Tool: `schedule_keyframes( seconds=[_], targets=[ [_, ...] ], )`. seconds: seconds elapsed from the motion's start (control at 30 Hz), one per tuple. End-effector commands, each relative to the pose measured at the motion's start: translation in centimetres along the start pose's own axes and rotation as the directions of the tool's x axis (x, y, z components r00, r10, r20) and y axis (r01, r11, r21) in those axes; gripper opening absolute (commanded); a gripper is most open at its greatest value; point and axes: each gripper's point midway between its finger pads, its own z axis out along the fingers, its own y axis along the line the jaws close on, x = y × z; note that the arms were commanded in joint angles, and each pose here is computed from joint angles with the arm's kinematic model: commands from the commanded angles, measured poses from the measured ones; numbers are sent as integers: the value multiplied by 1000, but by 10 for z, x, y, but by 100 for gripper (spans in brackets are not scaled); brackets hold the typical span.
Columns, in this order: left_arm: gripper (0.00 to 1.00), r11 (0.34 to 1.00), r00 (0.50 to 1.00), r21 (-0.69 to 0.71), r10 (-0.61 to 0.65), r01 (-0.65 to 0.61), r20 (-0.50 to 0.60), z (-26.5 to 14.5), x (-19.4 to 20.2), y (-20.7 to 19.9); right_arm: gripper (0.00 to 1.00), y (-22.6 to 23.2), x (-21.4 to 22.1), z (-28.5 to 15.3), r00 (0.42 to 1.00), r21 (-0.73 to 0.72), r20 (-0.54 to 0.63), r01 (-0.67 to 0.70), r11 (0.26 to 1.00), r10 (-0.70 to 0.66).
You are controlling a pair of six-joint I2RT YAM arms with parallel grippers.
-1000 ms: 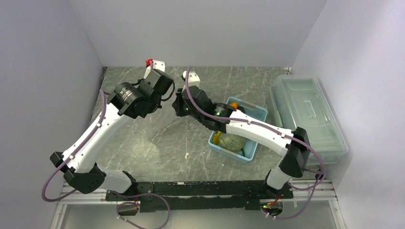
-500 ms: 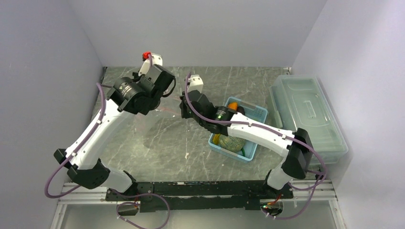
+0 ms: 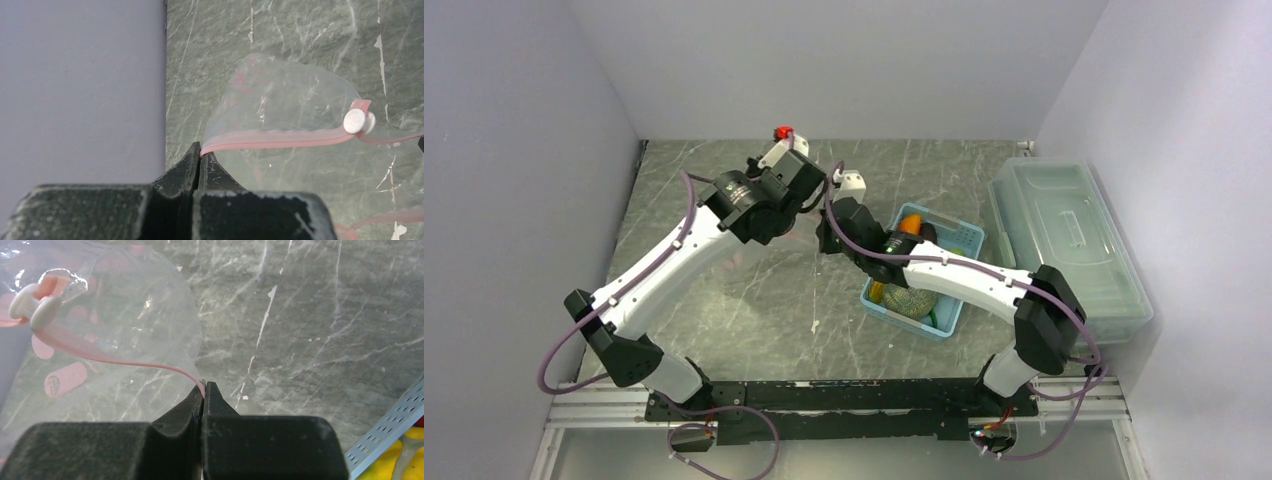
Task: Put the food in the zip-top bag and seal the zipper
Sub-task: Open the zipper of the food storage bag at the center of the board.
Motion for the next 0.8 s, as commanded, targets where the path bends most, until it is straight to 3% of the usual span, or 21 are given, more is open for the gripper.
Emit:
schedule_keyframes(
  seconds=[0.0, 0.37, 0.77],
  targets=[
    [0, 995, 997, -95, 20, -12, 75, 1, -16, 9, 0, -12, 2, -3, 999, -14, -12, -37, 999, 37],
    [0, 994, 997, -94, 60, -55, 49, 13, 2, -15, 31, 0, -9, -13, 1000, -105, -18, -3, 994, 1],
    [0, 995, 997, -80, 71, -68, 41, 20, 8, -27, 56, -13, -55, -66, 994, -77, 88, 71, 995, -64]
  ],
)
